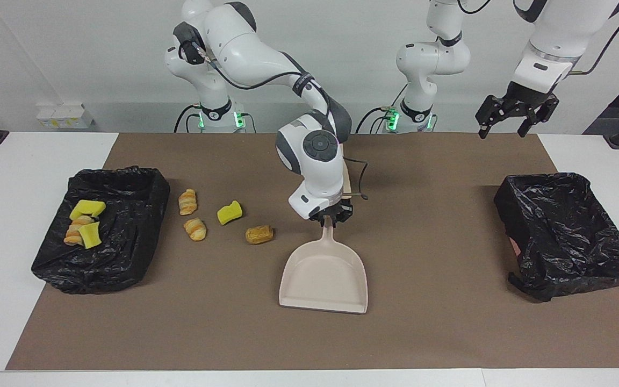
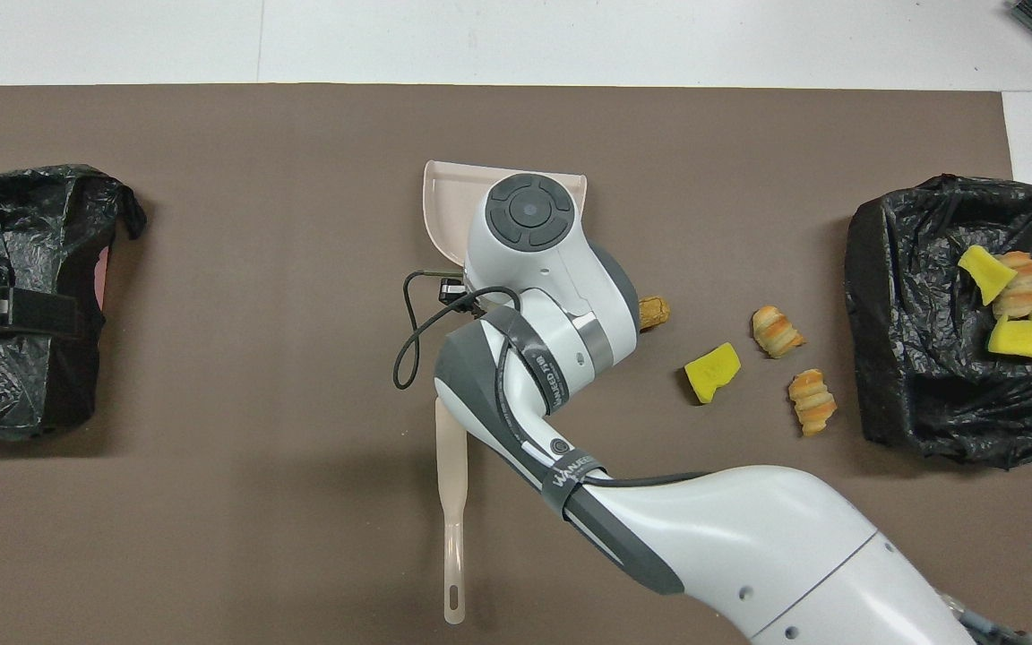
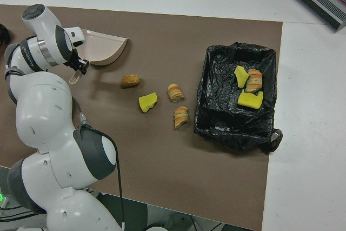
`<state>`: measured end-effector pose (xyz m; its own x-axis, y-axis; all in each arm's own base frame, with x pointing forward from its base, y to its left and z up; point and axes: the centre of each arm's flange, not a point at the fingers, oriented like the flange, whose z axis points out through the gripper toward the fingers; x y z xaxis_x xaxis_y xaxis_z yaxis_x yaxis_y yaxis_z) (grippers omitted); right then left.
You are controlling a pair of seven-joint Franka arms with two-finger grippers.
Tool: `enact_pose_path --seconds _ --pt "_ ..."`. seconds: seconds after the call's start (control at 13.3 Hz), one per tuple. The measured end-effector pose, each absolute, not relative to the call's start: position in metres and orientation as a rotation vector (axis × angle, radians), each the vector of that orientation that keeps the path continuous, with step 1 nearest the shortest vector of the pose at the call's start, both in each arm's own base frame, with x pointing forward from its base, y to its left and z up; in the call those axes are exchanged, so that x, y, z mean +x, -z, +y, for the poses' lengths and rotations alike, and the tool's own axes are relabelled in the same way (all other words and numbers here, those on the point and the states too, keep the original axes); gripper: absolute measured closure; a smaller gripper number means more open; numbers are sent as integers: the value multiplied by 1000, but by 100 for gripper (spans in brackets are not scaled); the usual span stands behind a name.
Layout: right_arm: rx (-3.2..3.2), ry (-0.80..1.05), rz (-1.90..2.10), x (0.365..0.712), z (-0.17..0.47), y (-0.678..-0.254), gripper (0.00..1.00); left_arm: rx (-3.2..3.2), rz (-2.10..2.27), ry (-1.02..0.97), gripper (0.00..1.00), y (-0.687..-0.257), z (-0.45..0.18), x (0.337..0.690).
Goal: Sweep and dump trash in bin
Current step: 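Return the dustpan to the table center with the right gripper and release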
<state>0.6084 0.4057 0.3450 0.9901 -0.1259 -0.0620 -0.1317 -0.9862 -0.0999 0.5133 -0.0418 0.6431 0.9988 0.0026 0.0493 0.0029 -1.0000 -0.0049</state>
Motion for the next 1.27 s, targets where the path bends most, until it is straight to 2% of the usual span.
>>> enact_pose_path --seconds 0.15,0.22,0.53,0.6,0.9,1.27 --pt "-3027 -77 194 609 410 -344 68 -3136 -9 77 0 -643 -40 513" --pt "-3028 -77 193 609 410 -344 62 -3135 -6 76 0 -643 -41 513" --pt "-3016 -45 189 608 410 -364 10 -3135 -6 75 0 -643 -41 513" --pt "-3022 -55 179 603 412 -369 0 -3135 -6 75 0 -643 -41 513" --pt "-3068 -141 99 563 427 -381 0 -3135 -6 75 0 -643 -41 513" --pt "-3122 -187 46 466 474 -392 0 -3135 -6 75 0 -643 -41 513"
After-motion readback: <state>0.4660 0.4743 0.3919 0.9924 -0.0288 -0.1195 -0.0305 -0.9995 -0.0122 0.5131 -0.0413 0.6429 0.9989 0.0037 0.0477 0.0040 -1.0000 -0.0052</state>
